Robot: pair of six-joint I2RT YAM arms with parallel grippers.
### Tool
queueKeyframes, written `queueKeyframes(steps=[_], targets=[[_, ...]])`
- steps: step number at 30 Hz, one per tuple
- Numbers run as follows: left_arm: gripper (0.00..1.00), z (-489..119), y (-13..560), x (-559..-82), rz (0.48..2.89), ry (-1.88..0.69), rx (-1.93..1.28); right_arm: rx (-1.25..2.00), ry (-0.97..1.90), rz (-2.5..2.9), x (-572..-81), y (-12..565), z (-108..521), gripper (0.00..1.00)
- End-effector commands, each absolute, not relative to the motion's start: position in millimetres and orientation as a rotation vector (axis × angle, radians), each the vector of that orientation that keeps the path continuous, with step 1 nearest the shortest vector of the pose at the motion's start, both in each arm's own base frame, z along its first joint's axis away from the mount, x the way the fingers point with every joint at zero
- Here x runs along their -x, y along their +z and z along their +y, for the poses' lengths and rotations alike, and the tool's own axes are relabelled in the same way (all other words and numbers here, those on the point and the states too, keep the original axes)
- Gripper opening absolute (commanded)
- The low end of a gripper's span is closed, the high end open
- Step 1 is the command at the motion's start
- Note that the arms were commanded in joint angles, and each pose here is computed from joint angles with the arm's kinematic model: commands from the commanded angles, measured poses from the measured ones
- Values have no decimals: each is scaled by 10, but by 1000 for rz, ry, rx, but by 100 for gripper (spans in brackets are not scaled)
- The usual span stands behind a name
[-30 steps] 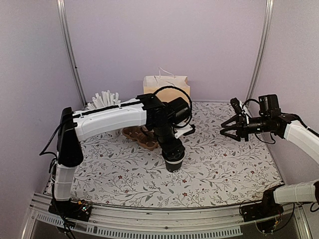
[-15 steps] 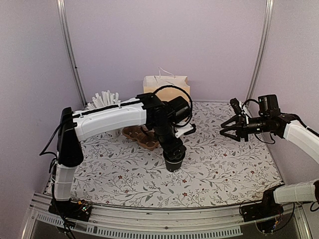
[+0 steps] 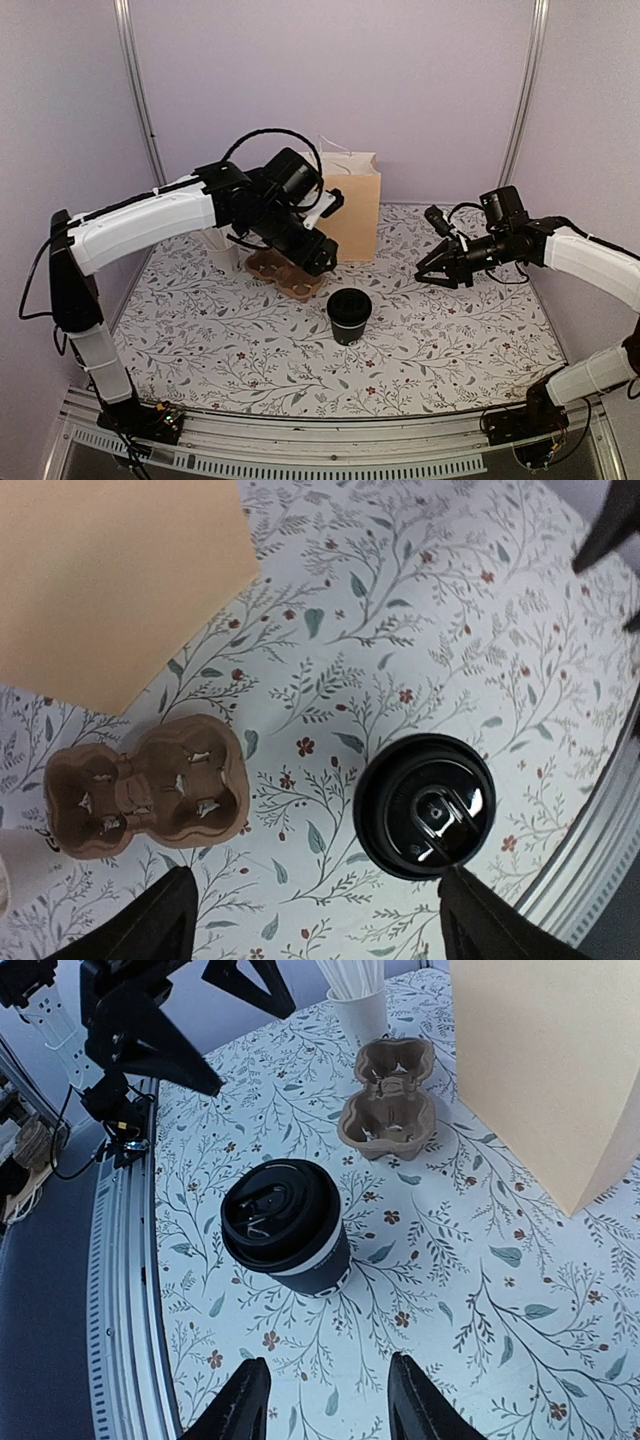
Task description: Pack the takeout coffee
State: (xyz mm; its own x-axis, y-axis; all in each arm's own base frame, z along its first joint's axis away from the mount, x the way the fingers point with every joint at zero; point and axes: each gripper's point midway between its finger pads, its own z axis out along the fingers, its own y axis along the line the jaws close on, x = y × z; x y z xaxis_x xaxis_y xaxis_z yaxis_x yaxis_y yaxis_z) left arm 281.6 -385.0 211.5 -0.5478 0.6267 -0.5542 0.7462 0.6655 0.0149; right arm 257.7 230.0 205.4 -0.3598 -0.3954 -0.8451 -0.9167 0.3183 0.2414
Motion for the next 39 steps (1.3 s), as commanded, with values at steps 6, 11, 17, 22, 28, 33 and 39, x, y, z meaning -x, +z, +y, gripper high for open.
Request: queueKeyframes(steps=[6, 11, 17, 22, 28, 33, 39], targets=[[84, -3750, 2021, -2932, 2364, -774, -607, 1216, 1218, 2061, -2350, 1719, 2919, 36], [84, -3820, 1930, -2885, 2340, -918, -542, 1154, 1310, 2138, -2383, 1657, 3043, 38], [80, -3923, 1685, -2911, 2364, -960, -537, 1124, 1372, 2231, -2451, 1400, 3145, 37], [75, -4038, 1593, -2924, 2359, -1012, -559, 1138, 1442, 2217, -2452, 1419, 3211, 36], [70, -4132, 1431, -2918, 2391, -1047, -575, 1136, 1452, 2236, -2486, 1380, 3235, 35], [68, -4143, 1363, -2881, 2404, -1064, -586, 1133, 1477, 2249, -2514, 1352, 3269, 35], [65, -4090, 1206, -2842, 2443, -1045, -587, 1125, 1496, 2282, -2545, 1261, 3301, 34]])
